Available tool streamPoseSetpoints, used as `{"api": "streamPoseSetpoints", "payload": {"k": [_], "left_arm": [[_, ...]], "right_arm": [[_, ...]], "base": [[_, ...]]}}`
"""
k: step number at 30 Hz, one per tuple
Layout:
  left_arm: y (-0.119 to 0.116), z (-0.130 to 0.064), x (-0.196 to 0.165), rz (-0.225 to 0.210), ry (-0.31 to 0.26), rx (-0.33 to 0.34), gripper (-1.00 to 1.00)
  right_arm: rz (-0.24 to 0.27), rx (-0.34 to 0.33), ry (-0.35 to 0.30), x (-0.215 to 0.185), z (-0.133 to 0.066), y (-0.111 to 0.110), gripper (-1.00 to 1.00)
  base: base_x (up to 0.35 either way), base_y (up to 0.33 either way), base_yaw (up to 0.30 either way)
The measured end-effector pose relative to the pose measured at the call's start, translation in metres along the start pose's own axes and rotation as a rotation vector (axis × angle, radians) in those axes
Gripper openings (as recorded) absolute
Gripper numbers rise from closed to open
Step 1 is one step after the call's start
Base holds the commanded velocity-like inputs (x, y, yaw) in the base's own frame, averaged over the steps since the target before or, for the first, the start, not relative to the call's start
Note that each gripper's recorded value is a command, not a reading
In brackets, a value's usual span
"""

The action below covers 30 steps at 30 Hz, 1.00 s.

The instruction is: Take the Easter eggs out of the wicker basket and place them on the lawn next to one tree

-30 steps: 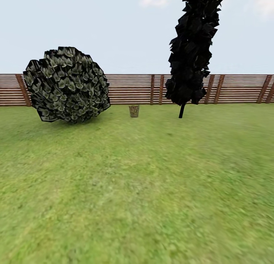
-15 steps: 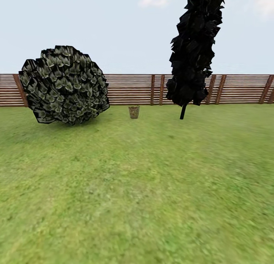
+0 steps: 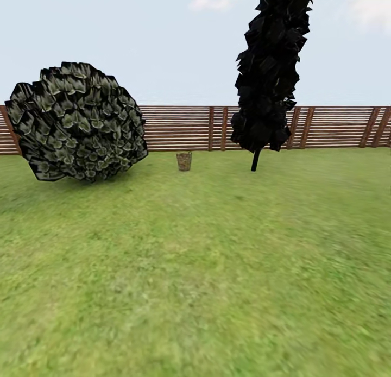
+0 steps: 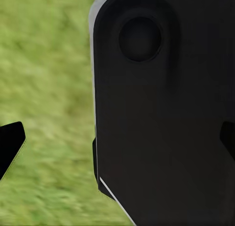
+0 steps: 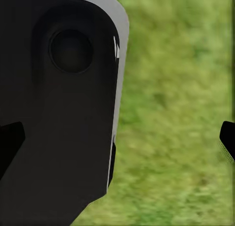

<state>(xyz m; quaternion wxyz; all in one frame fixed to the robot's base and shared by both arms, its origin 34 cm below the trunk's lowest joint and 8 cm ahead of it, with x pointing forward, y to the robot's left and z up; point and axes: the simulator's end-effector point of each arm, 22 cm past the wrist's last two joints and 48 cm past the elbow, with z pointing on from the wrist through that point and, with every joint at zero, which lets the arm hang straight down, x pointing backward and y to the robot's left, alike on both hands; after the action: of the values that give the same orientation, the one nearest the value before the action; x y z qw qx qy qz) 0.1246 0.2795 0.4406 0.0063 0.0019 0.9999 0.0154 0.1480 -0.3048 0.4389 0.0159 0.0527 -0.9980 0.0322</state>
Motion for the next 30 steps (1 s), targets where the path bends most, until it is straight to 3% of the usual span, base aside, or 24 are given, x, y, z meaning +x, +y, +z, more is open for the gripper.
{"api": "streamPoseSetpoints", "payload": {"k": [30], "left_arm": [[0.0000, 0.0000, 0.0002, 0.000, 0.000, 0.000, 1.00]], "right_arm": [[0.001, 0.000, 0.000, 0.0000, 0.0000, 0.0002, 1.00]], "base": [[0.330, 0.000, -0.001]]}}
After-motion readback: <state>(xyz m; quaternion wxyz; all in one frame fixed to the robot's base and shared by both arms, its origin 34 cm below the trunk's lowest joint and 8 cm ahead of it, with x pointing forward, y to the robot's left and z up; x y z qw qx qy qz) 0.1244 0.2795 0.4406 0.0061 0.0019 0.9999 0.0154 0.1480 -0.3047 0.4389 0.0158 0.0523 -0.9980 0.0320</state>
